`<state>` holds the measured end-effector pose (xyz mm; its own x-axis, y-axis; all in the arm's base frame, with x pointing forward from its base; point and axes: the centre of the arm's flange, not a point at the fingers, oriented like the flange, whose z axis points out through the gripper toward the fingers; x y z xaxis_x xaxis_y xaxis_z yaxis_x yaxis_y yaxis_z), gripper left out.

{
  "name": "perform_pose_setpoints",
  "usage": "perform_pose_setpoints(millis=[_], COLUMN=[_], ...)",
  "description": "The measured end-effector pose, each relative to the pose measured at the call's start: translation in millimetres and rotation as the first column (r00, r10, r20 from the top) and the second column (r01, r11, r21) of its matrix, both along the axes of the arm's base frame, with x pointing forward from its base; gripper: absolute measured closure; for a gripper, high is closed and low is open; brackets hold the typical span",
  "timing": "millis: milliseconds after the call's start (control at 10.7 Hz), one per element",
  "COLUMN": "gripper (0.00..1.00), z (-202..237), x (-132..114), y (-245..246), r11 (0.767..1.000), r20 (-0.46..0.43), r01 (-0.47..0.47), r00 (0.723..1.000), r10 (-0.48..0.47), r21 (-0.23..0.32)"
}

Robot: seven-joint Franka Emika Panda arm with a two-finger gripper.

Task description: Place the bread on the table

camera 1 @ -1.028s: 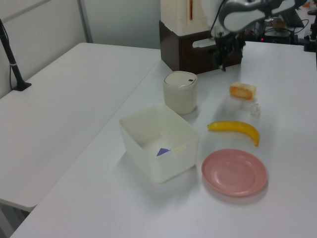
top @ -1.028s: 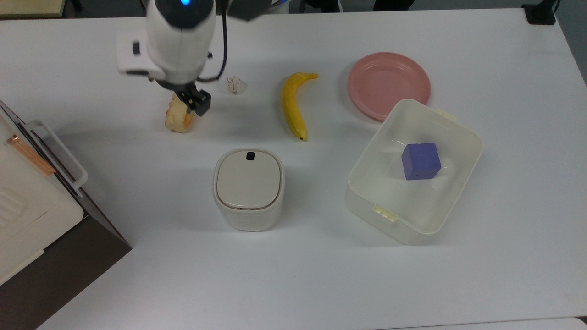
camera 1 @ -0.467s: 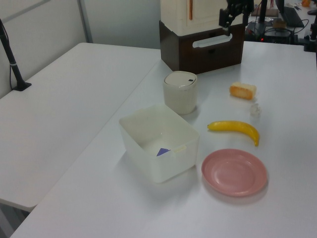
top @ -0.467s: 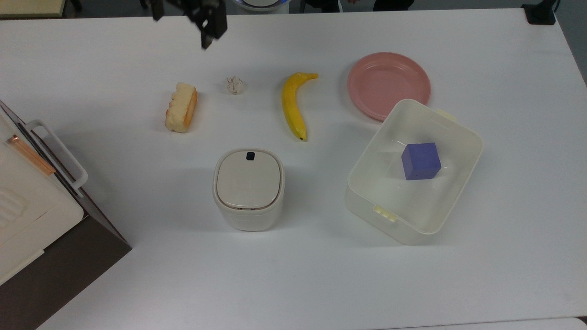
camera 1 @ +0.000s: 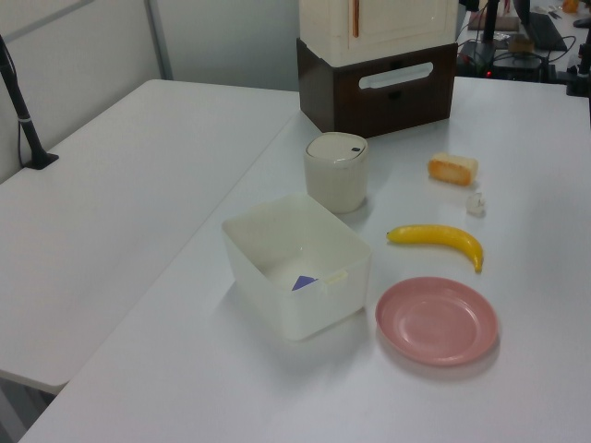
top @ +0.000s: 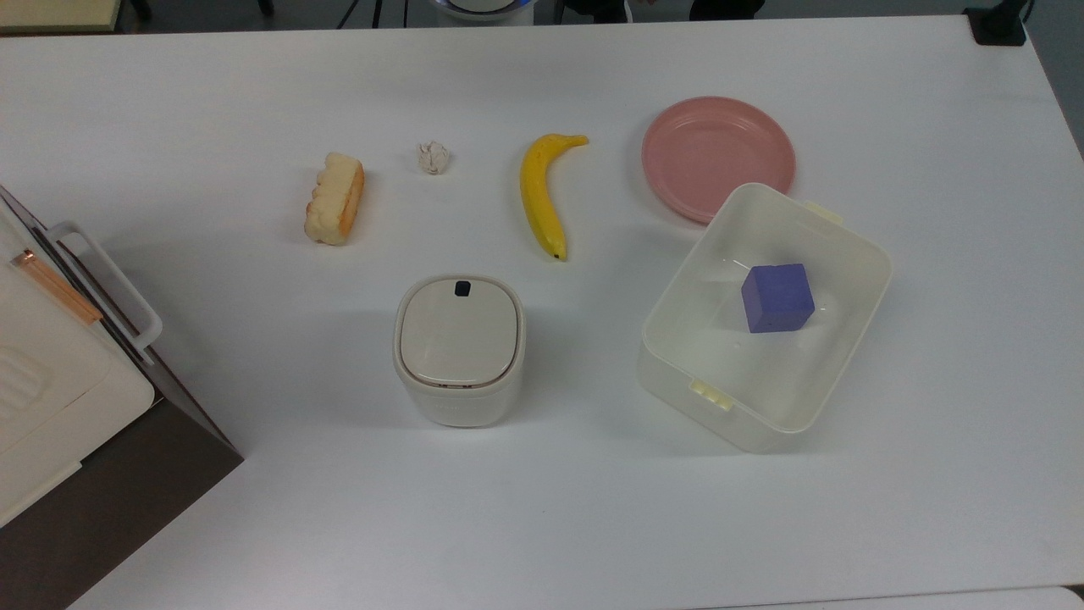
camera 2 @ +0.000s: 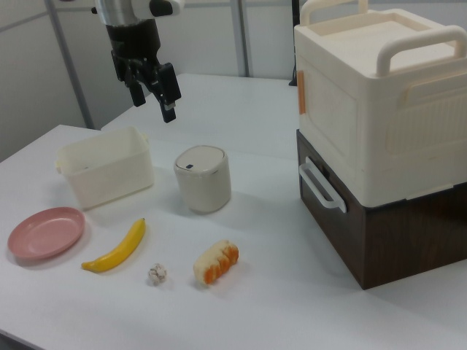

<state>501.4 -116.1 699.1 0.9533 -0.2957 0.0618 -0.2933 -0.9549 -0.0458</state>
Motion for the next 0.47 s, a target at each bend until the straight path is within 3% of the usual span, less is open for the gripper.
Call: perform_pose_setpoints(millis=[467], gripper=[0.00], z=[-39.1], x=[19.9], y=[9.7], r11=[1.000], r20=[-0.020], r01=[-0.016], r00=[1.000], r10=[0.016], r21=[0.020])
